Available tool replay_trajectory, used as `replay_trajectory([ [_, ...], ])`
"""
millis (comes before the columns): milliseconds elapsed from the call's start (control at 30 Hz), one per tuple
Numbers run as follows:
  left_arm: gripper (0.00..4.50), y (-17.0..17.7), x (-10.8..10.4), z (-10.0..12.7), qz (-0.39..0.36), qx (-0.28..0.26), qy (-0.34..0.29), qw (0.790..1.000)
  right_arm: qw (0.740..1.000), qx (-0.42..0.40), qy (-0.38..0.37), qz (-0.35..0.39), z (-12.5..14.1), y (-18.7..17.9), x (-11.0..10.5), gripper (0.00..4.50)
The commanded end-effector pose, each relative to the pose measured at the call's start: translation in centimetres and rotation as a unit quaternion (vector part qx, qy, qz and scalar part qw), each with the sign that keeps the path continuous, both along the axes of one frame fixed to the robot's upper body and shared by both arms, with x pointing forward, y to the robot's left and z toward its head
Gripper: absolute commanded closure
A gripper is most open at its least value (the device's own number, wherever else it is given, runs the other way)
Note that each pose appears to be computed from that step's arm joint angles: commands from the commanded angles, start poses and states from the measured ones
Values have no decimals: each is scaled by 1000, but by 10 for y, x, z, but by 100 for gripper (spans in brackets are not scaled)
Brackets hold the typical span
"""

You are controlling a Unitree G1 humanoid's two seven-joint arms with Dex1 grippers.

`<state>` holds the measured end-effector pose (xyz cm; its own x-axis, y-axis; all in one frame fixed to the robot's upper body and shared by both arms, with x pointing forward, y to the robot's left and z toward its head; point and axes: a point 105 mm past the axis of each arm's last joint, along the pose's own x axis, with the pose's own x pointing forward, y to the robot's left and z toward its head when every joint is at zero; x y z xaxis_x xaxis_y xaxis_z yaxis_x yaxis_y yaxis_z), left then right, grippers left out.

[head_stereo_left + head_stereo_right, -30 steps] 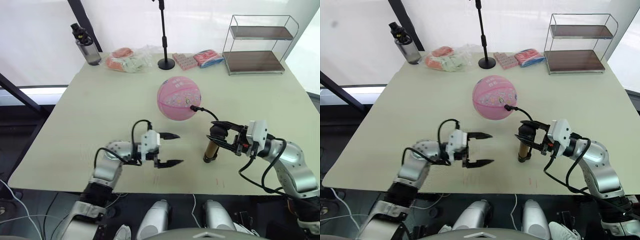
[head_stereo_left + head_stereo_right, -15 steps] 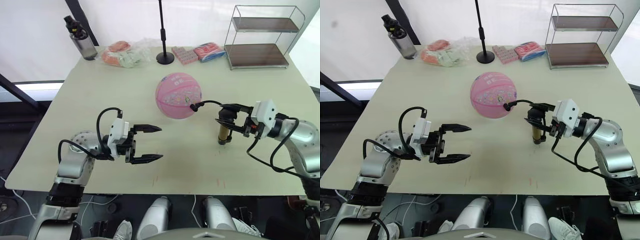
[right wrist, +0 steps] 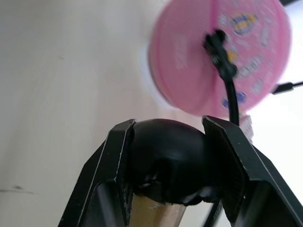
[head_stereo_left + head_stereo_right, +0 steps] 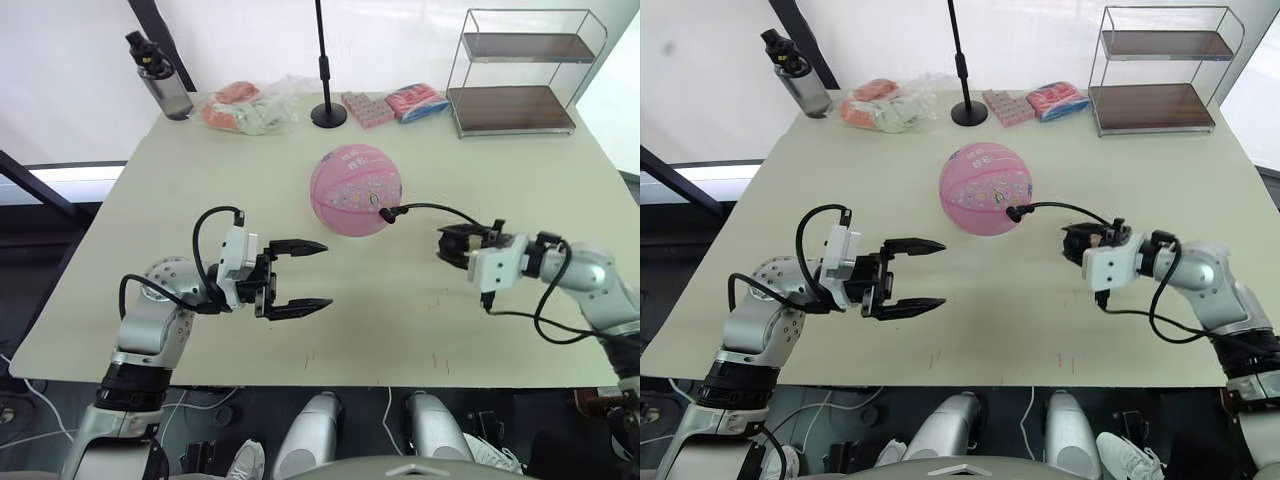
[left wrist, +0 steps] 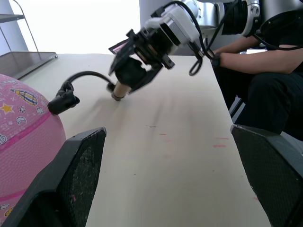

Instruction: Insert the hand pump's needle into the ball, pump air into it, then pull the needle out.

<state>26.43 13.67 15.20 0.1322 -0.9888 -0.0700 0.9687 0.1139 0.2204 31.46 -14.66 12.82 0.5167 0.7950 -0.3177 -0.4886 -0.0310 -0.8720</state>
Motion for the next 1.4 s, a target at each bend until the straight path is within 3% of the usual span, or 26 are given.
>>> replay_trajectory([
  [33, 0, 1, -1, 17, -4, -6, -28, 1000, 999, 20, 31, 33, -16, 16, -14, 137],
  [100, 0, 1, -1, 18, -6, -6, -28, 1000, 999, 14, 26, 39, -20, 19, -15, 29],
  [133, 0, 1, -1, 18, -7, -6, -28, 1000, 999, 13, 30, 39, -22, 20, -15, 4],
  [400, 0, 2, 2, 21, -8, -7, -30, 999, 995, 57, 69, 55, -15, 19, -28, 4],
  [500, 0, 4, 6, 23, 3, -11, -34, 999, 987, 129, 85, 48, 0, 18, -31, 4],
  [633, 0, 11, 29, 40, 68, -40, -55, 995, 954, 279, 106, 16, 29, 16, -32, 4],
  [1033, 0, 7, 91, 76, 187, -74, -79, 976, 845, 488, 215, -33, 39, 19, -63, 4],
  [1200, 0, -1, 118, 75, 225, -47, -83, 970, 841, 491, 225, -36, 38, 15, -73, 4],
  [1400, 0, -12, 150, 86, 281, -57, -72, 955, 842, 491, 220, -41, 38, 12, -75, 4],
])
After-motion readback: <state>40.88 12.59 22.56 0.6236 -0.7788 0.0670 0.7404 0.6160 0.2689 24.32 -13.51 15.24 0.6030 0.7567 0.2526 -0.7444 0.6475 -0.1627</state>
